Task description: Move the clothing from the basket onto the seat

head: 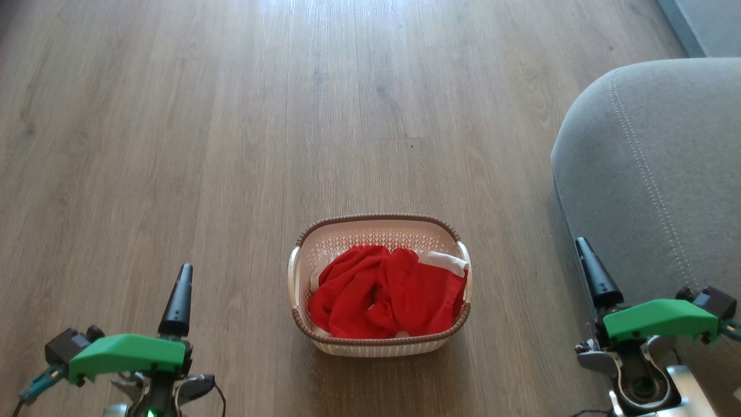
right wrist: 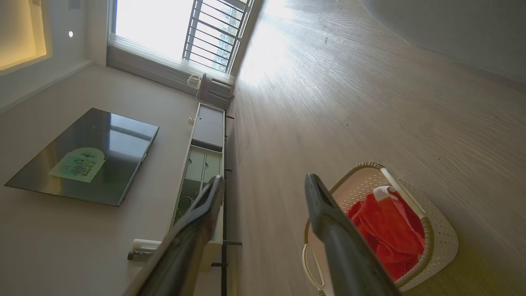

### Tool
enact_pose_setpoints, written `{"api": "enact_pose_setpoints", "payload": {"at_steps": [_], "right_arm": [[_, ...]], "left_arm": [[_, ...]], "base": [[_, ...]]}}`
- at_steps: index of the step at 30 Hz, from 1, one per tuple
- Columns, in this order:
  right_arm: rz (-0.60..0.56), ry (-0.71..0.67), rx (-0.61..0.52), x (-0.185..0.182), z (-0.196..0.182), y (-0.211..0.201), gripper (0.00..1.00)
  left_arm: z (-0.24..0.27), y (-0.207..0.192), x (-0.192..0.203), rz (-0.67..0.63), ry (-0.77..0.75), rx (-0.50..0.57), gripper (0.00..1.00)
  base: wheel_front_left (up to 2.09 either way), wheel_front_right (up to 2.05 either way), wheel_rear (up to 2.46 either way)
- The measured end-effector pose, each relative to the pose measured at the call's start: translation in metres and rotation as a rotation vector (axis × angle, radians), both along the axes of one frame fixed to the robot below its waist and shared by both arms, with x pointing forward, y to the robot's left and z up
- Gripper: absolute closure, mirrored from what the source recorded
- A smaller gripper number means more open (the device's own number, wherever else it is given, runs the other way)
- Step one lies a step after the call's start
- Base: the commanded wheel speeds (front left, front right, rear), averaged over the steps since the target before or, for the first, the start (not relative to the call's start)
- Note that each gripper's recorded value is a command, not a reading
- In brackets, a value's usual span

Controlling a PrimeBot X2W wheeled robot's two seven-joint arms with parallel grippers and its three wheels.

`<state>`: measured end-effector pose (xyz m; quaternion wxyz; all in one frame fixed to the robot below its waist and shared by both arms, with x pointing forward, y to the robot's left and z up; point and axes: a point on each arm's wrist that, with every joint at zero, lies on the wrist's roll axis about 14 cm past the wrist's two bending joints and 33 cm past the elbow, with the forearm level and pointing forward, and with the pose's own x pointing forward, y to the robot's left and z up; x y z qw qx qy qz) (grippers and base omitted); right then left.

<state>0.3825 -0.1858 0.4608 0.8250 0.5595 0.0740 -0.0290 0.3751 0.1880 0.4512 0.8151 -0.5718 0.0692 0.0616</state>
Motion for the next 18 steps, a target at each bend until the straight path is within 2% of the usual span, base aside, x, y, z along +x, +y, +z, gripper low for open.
{"api": "enact_pose_setpoints", "payload": {"at_steps": [18], "right_arm": [[0.071,-0.045,-0.238,0.01,0.01,0.009,0.0]], "left_arm": [[0.017,0.004,0.007,-0.018,-0.05,0.233,0.0]], "base": [[0.0,0.0,0.0]]}}
